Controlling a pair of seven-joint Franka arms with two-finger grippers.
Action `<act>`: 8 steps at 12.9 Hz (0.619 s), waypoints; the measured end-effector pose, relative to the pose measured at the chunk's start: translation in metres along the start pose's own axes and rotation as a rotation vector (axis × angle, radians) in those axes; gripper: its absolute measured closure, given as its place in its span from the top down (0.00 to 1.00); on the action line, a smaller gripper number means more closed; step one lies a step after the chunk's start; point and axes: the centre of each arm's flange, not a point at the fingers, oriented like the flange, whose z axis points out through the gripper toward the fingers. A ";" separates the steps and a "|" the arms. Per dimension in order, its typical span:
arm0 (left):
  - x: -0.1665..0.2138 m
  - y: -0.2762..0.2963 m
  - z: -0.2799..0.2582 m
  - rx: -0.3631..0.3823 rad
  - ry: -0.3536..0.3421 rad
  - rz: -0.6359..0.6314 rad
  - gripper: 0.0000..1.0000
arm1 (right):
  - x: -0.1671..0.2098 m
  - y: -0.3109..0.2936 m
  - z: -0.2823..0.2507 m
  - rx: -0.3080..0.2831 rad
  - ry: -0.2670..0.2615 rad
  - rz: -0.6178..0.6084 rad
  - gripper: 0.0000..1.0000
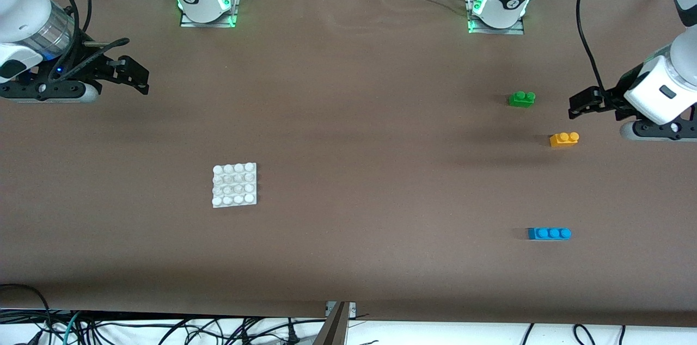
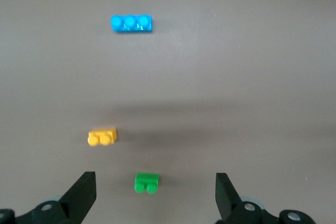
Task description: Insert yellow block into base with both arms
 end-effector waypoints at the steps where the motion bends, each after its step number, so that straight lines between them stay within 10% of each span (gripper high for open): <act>1: -0.001 -0.001 0.000 0.000 0.023 0.002 1.00 | -0.001 0.000 0.000 -0.001 -0.002 0.000 0.99; 8: -0.043 0.006 -0.016 0.015 0.029 0.024 1.00 | -0.006 0.001 0.000 -0.003 -0.009 -0.001 0.99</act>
